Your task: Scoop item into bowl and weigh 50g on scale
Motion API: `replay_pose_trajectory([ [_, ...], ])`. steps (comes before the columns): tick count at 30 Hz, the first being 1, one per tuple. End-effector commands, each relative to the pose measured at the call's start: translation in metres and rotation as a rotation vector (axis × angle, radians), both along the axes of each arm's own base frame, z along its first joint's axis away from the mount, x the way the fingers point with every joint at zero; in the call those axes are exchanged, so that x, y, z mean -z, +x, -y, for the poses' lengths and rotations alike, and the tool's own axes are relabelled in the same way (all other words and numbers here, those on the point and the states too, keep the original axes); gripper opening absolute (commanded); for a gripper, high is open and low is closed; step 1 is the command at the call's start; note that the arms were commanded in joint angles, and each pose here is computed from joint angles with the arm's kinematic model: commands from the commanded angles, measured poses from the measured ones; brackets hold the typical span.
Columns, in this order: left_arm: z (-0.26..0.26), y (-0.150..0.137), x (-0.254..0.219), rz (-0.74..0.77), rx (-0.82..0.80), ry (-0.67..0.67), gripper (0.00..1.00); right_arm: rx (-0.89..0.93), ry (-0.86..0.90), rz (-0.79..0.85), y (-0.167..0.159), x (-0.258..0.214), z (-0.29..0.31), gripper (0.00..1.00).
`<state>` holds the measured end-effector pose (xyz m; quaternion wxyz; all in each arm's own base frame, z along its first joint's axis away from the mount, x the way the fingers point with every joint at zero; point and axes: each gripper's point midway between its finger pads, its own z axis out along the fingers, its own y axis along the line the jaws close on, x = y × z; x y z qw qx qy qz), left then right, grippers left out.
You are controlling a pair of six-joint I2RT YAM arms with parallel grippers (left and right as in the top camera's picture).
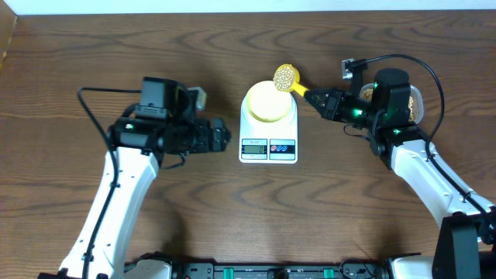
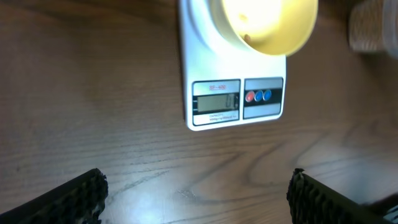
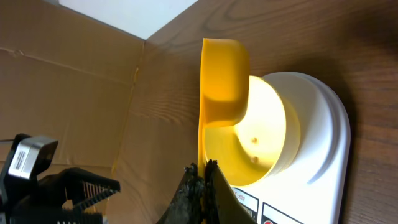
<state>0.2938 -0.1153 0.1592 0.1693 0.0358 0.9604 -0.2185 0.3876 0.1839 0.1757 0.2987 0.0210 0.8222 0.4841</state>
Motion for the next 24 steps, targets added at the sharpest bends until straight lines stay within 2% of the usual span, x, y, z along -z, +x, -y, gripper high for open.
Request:
replay_pose_trajectory([
  [1, -0.003, -0.006, 0.016, 0.025, 0.071, 0.136, 0.95, -0.017, -0.011, 0.022, 0.000, -0.001, -0.004, 0.01],
  [4, -0.021, 0.000, 0.022, 0.055, 0.037, 0.296, 0.95, -0.017, -0.011, 0.022, 0.000, -0.001, -0.004, 0.01],
  [7, -0.033, 0.003, 0.023, 0.071, 0.012, 0.369, 0.95, -0.017, -0.011, 0.022, 0.000, -0.001, -0.004, 0.01],
  [11, -0.023, 0.006, 0.021, 0.094, 0.056, 0.336, 0.95, -0.018, -0.010, 0.022, 0.000, -0.001, -0.004, 0.01],
  [13, 0.001, -0.002, 0.019, 0.127, 0.237, 0.266, 0.95, -0.021, -0.008, 0.022, -0.001, -0.001, -0.004, 0.01],
  [15, 0.017, -0.009, 0.017, 0.143, 0.340, 0.219, 0.95, -0.020, -0.008, 0.021, -0.001, -0.001, -0.004, 0.01],
  [24, 0.043, -0.026, 0.017, 0.143, 0.458, 0.185, 0.95, -0.020, -0.009, 0.022, 0.000, -0.001, -0.004, 0.01],
])
